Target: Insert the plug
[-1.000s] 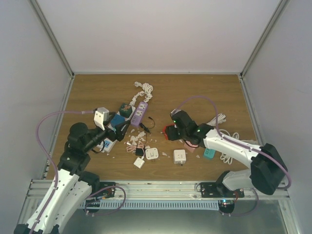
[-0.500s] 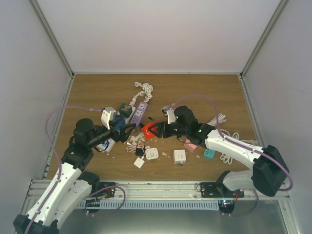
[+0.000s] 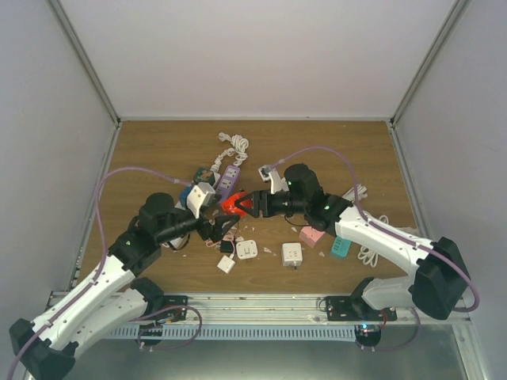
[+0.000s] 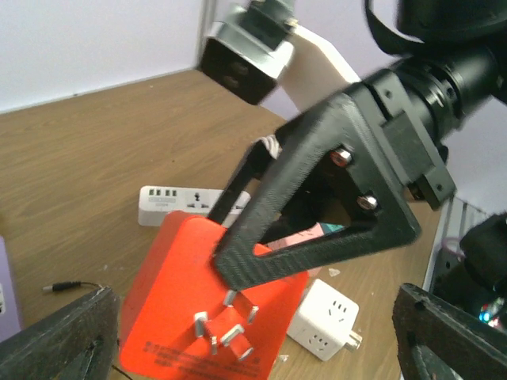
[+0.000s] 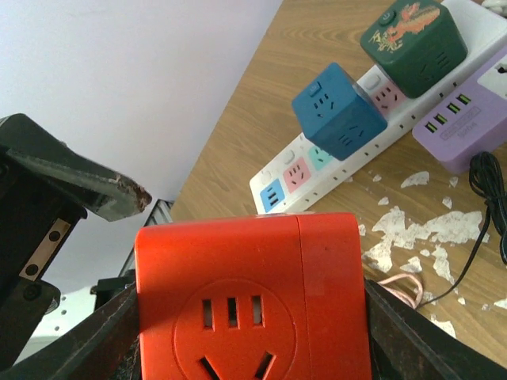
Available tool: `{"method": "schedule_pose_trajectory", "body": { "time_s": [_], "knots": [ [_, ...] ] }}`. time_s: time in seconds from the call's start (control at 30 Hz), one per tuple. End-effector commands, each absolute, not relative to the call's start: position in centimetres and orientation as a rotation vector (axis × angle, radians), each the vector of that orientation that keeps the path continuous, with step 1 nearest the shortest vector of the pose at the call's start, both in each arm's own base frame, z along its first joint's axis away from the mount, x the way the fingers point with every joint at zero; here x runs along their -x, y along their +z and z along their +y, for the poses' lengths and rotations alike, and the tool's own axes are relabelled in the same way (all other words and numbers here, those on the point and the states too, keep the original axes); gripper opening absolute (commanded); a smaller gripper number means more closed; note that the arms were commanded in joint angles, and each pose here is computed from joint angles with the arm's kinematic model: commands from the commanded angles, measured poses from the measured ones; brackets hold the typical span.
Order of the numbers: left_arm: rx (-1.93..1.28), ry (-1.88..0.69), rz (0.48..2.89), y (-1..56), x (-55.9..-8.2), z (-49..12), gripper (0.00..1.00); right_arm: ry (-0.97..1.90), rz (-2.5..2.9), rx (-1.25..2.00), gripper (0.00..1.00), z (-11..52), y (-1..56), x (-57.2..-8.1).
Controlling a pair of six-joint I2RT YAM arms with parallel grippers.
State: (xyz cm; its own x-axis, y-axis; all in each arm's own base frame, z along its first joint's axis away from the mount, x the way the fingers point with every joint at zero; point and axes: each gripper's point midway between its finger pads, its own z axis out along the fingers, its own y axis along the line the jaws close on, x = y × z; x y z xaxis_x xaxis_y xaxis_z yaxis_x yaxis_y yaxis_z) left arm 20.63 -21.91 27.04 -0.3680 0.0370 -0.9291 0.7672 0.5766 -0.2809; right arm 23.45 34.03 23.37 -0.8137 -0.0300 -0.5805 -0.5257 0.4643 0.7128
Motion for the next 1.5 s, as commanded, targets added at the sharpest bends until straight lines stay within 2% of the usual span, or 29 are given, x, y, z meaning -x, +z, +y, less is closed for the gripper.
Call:
{"method": "schedule_pose_trajectory", "body": {
  "time_s": [0.0, 0.13, 0.27, 0.43, 0.57, 0.77, 0.9, 1.0, 1.13, 1.23, 1.47],
  "knots": [
    [-0.859, -0.778, 1.606, 29.2, -19.8, -23.1, 0.93, 1.385, 2.148, 0.487, 0.52, 33.7, 26.5, -22.8],
    [-0.980, -0.728, 1.528, 29.0, -19.4, -23.8, 0.94, 1.397, 2.130, 0.510, 0.53, 33.5, 26.9, -22.3],
    [-1.052, -0.667, 1.559, 27.4, -20.0, -24.2, 0.94, 1.409, 2.109, 0.527, 0.54, 33.3, 27.5, -21.9],
    [-1.092, -0.618, 1.555, 26.8, -20.7, -24.6, 0.90, 1.410, 2.105, 0.547, 0.54, 33.1, 27.5, -21.5],
    [-1.110, -0.632, 1.532, 27.0, -20.5, -25.0, 0.78, 1.419, 2.108, 0.554, 0.54, 33.1, 27.3, -21.3],
    [-1.129, -0.676, 1.490, 27.2, -19.7, -25.3, 0.55, 1.447, 2.097, 0.575, 0.55, 33.3, 27.6, -21.0],
    [-1.138, -0.703, 1.485, 27.4, -19.4, -25.6, 0.50, 1.472, 2.091, 0.593, 0.57, 33.6, 27.8, -20.7],
    [-1.134, -0.710, 1.487, 27.4, -19.3, -25.6, 0.47, 1.476, 2.078, 0.592, 0.66, 33.6, 28.1, -20.8],
    [-1.077, -0.765, 1.474, 28.5, -19.1, -25.7, 0.45, 1.444, 2.010, 0.563, 0.87, 33.0, 28.9, -21.2],
    [-0.996, -0.862, 1.460, 29.7, -18.7, -25.8, 0.45, 1.384, 1.926, 0.512, 0.97, 31.9, 29.9, -21.8],
    [-0.719, -1.078, 1.446, 34.4, -19.0, -25.4, 0.42, 1.335, 1.634, 0.410, 1.00, 28.9, 35.0, -21.9]
  ]
}}
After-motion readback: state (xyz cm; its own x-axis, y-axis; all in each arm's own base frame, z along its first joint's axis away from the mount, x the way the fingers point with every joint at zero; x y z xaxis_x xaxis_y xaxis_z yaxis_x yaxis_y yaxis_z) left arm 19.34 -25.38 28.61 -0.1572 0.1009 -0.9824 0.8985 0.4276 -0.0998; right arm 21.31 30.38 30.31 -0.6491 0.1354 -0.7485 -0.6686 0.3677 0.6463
